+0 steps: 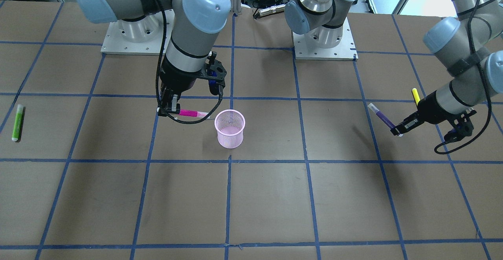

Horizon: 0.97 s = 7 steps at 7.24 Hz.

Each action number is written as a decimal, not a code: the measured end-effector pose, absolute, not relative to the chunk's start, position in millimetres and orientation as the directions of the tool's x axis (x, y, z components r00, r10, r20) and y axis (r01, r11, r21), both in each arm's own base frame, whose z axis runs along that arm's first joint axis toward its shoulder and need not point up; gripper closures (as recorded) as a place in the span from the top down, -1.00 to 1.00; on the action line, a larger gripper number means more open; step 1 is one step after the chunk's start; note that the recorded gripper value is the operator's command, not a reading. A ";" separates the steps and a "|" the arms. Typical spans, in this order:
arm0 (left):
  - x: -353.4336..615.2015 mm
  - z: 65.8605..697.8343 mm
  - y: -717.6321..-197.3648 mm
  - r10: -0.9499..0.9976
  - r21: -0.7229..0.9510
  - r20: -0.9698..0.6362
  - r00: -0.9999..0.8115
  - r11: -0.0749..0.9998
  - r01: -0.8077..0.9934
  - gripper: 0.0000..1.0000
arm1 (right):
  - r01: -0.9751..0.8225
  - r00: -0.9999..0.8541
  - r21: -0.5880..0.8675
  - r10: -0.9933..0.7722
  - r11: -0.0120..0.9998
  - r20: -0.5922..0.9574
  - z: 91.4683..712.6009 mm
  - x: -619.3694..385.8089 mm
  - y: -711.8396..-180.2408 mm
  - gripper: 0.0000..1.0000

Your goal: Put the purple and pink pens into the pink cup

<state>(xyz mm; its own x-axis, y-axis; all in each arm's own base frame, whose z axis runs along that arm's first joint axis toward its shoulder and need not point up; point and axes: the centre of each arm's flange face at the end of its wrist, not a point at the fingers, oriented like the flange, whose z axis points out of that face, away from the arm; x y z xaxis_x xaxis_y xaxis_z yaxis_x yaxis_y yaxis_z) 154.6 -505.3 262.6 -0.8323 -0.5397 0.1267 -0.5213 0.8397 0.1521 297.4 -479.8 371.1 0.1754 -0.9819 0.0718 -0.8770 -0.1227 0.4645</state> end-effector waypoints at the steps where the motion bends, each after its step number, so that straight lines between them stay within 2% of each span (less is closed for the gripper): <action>1: 153.3 262.7 -505.4 -0.539 0.153 0.131 -0.832 0.840 -0.521 -1.00 | -0.858 0.183 0.500 -0.980 -0.119 0.081 361.7 317.3 -471.3 -1.00; 7: 131.5 277.4 -504.2 -0.538 0.175 0.243 -0.807 0.843 -0.509 -1.00 | -0.823 0.145 0.562 -0.987 -0.086 0.062 309.6 373.1 -448.7 -1.00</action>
